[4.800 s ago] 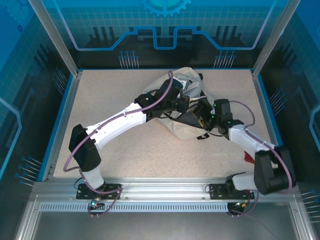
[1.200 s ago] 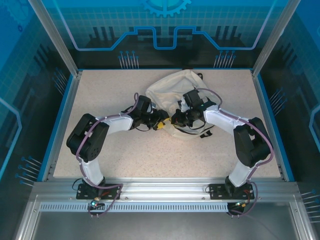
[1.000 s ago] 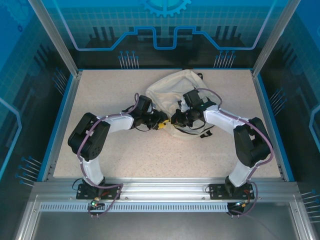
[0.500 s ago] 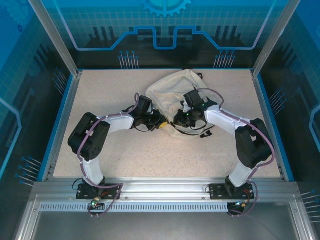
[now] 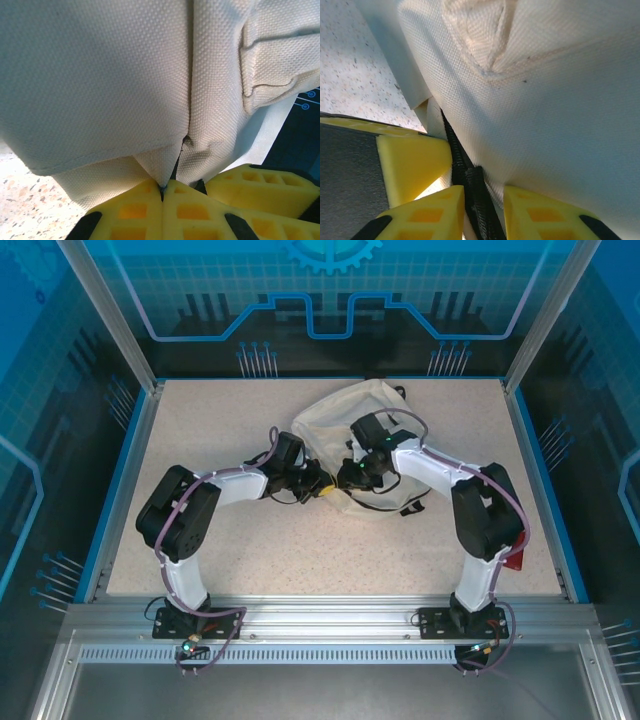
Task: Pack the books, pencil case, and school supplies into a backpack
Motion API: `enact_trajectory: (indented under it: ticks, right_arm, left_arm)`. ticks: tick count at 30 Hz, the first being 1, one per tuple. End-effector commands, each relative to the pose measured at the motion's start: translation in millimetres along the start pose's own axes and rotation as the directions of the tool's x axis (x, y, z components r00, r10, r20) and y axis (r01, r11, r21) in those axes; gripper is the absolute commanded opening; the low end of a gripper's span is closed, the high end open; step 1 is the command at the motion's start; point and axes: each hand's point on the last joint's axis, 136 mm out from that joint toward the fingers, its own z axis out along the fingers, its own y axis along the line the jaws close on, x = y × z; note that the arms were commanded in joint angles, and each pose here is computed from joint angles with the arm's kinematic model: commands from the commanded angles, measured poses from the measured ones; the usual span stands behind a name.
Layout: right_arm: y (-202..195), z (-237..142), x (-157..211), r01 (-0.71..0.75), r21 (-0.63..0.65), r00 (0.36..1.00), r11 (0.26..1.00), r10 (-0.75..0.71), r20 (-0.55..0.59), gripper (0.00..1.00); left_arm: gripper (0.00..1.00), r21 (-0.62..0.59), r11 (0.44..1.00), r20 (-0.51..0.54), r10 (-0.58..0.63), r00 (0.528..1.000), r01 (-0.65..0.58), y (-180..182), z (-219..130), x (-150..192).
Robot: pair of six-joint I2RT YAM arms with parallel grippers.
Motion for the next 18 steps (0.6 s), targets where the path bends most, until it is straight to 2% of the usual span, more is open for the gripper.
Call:
enact_trajectory:
  ticks: [1, 10, 15, 18]
  right_arm:
    - [2, 3, 5, 0.03, 0.019, 0.999, 0.999, -0.03, -0.038, 0.21]
    - [1, 5, 13, 0.082, 0.058, 0.994, 0.995, -0.077, -0.077, 0.2]
    - [-8, -1, 11, 0.079, 0.129, 0.996, 0.988, -0.072, -0.055, 0.05]
    - [-13, -14, 7, 0.071, 0.186, 0.997, 0.98, -0.071, -0.006, 0.0]
  left_arm:
    - [0.04, 0.012, 1.0, -0.033, 0.024, 0.999, -0.024, 0, 0, 8]
    - [0.02, 0.019, 0.999, -0.034, 0.03, 0.999, -0.029, -2, -1, 9]
    - [0.0, 0.018, 0.999, -0.031, 0.029, 0.999, -0.028, -1, -1, 8]
    - [0.0, 0.009, 1.0, -0.029, 0.023, 0.999, -0.023, 2, -1, 9]
